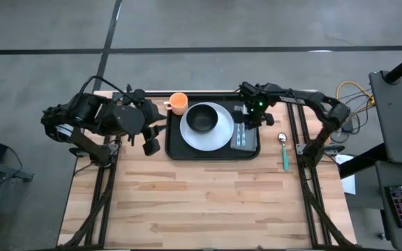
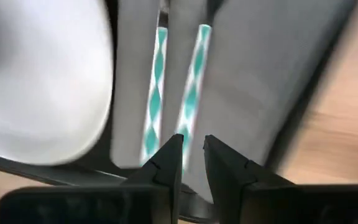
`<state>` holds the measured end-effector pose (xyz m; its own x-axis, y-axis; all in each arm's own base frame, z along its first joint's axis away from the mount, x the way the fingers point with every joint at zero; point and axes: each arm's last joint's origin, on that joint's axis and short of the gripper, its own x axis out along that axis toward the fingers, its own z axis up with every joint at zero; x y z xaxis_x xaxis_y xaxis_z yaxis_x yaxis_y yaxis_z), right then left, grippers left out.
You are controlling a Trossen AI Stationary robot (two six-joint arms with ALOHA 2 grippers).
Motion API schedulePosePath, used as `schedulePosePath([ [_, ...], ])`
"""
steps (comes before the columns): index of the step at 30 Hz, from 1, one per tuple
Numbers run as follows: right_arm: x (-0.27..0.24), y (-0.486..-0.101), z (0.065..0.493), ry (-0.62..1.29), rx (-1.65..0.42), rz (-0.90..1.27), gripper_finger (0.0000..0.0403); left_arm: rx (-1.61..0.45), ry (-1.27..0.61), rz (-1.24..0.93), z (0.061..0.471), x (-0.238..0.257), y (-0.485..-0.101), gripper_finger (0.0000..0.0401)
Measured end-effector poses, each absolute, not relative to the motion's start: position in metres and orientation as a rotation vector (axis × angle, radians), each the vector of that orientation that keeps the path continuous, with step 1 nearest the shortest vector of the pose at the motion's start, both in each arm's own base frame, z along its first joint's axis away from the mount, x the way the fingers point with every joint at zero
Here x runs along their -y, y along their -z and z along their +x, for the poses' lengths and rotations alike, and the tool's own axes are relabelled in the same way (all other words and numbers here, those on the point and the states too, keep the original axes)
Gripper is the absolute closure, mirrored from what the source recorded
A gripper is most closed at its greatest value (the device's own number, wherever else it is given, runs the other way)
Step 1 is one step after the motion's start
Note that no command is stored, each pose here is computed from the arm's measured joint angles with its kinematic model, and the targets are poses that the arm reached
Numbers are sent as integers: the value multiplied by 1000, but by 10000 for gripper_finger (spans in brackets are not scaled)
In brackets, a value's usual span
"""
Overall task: Set up tray
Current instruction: Put the blue spoon on top of the gray napkin on the black tray
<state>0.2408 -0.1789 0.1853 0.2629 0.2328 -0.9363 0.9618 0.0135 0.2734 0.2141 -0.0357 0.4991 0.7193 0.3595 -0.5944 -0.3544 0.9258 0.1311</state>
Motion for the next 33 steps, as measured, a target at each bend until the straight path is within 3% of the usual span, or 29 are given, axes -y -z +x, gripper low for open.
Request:
schedulePosePath([
  [6,110,-245,219,1195,-1072,1083,343,-646,-500,41,214,26,-500,301],
  [9,89,-247,201,1207,-969,1127,331,-658,-497,55,213,26,-499,301],
  [22,28,-206,134,1255,-919,1430,277,-682,-482,154,212,26,-499,301],
  [28,20,-199,130,1266,-906,1452,271,-754,-447,311,217,26,-490,301],
  [33,21,-194,135,1317,-937,1443,277,-789,-424,296,221,28,-482,301],
])
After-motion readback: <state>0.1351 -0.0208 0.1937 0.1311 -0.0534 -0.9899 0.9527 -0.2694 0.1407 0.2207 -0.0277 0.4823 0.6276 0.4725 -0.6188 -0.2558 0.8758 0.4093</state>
